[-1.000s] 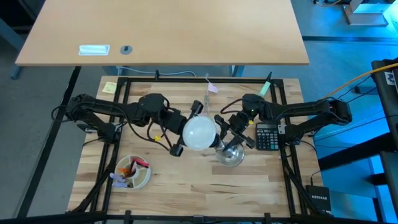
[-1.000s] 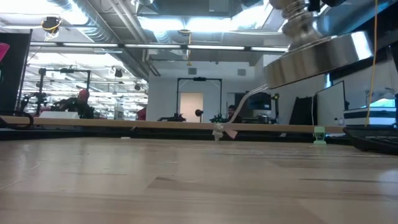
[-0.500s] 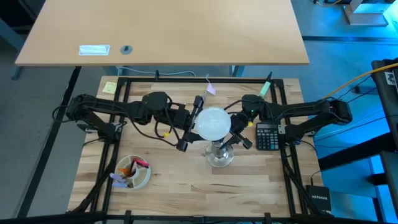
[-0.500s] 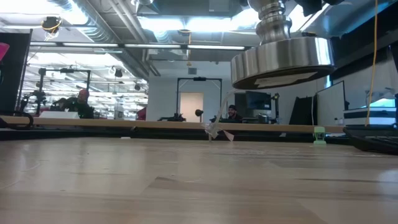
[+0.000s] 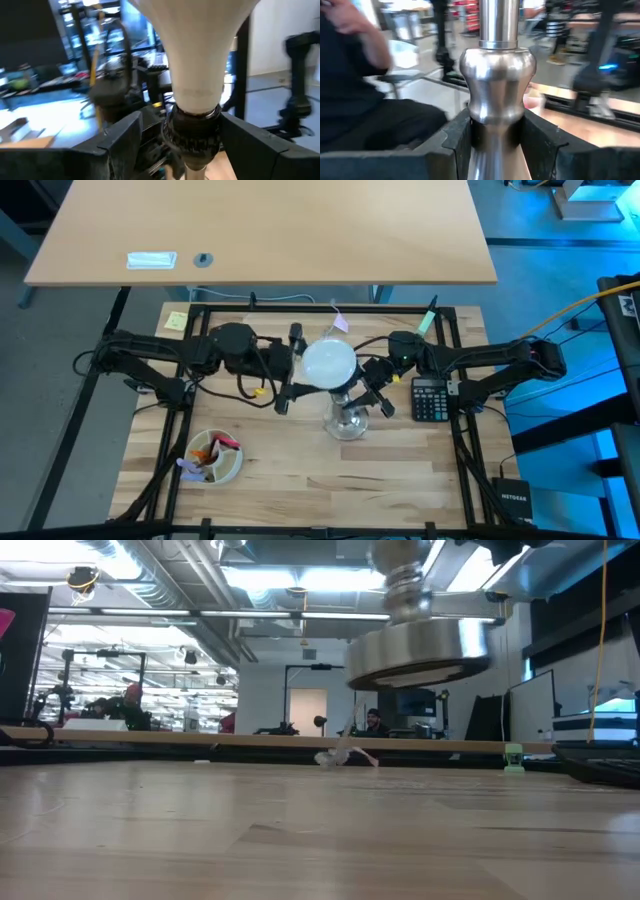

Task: Screw lightbulb
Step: Insert the lightbulb into the silver lamp

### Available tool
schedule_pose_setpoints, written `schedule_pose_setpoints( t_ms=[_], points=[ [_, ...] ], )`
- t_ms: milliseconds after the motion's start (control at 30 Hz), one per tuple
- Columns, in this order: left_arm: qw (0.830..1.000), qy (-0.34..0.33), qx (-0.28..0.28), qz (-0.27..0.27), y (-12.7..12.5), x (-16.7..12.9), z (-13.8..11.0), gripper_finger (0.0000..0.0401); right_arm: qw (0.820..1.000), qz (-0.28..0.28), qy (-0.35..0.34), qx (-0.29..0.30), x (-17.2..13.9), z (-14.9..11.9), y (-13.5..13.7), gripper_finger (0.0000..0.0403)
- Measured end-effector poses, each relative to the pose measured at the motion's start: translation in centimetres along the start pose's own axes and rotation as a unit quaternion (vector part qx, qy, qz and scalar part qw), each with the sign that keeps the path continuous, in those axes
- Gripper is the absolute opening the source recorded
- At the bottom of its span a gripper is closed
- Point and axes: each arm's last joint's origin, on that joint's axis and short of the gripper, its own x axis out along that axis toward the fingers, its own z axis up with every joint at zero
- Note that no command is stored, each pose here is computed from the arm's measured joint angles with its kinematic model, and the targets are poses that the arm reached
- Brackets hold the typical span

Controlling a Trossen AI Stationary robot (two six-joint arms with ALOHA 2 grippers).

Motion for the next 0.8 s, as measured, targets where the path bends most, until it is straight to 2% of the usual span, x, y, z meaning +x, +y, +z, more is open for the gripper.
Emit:
schedule_pose_setpoints(
  t_ms=[200, 367, 600, 800],
  points=[
    [0.995, 0.018, -0.008, 0.095, -0.1, -1.4, 0.7, 0.0249, 0.994, -0.107, 0.007, -0.037, -0.1, 0.0, -0.6, 0.0142],
    [0.983, 0.03, -0.003, 0.182, -0.4, -1.8, 0.8, 0.0249, 0.976, -0.211, 0.018, -0.06, -0.3, 0.1, -1.2, 0.0142],
    [0.974, 0.033, -0.01, 0.223, -0.9, -1.8, 0.8, 0.0249, 0.94, -0.333, 0.031, -0.066, -0.7, 0.1, -1.8, 0.0142],
    [0.965, 0.034, -0.01, 0.26, -2.0, -1.1, 0.5, 0.0249, 0.928, -0.366, 0.028, -0.066, -0.8, 0.2, -2.0, 0.0142]
  ],
)
